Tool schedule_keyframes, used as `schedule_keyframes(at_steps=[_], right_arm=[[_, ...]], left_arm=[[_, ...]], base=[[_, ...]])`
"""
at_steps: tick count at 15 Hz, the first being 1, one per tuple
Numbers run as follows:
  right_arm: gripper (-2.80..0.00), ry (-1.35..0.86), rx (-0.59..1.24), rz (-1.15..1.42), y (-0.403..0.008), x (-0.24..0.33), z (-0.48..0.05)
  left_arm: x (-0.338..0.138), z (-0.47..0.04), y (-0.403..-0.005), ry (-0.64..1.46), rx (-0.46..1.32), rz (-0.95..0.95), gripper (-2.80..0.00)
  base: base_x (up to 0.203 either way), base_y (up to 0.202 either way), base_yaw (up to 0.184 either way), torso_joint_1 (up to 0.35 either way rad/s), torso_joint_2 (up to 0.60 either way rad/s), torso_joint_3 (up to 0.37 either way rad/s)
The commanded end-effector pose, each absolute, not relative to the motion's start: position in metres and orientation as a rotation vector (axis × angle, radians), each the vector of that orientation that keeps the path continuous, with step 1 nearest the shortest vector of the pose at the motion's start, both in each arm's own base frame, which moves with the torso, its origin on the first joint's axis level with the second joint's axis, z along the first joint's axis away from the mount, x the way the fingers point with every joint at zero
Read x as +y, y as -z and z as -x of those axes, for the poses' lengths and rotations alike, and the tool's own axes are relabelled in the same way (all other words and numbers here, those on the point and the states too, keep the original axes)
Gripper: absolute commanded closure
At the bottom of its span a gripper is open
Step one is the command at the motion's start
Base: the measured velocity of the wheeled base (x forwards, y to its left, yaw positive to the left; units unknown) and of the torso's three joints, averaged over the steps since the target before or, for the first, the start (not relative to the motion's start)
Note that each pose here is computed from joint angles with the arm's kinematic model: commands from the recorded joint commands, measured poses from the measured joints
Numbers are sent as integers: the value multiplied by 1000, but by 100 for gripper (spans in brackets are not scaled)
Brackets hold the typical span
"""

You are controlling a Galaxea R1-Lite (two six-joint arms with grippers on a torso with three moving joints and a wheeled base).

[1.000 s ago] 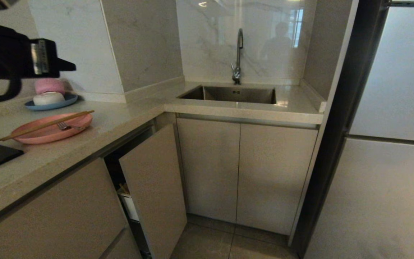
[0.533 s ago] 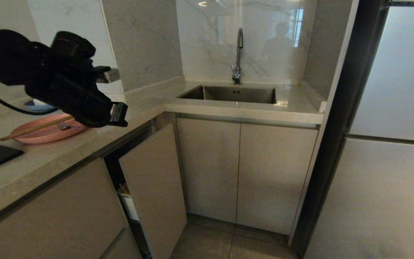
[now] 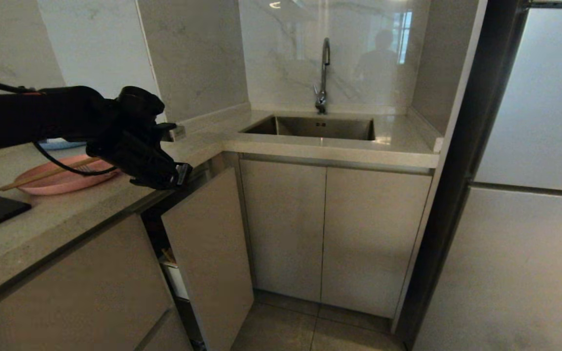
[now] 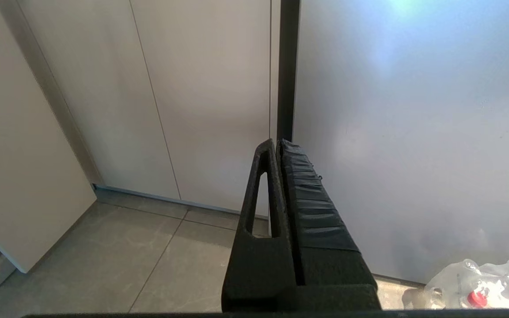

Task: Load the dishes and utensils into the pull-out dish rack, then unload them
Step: Open the cupboard

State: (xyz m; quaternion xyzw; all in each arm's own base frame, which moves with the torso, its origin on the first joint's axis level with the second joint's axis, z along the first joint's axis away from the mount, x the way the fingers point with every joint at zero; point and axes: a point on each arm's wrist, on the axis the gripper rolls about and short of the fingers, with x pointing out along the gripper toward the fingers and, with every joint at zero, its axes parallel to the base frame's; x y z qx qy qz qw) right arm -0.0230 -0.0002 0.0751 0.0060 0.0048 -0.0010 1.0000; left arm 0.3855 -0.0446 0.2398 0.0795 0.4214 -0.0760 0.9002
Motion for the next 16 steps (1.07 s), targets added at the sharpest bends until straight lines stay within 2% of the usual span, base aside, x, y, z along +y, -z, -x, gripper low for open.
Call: schedule_keyframes(at_steps=[1, 6, 16], right_arm=[[0, 2, 10, -12, -75, 0, 23], [0, 2, 9, -12, -75, 0, 23], [0, 2, 9, -12, -75, 0, 23]], left_arm=[[-46, -393, -231, 157, 880, -169, -280], [-47, -415, -213, 106, 835, -188, -280], [-45, -444, -170, 97, 863, -181, -280]], base=[[0, 0, 0, 0, 0, 0], [0, 0, 0, 0, 0, 0], [0, 0, 0, 0, 0, 0]])
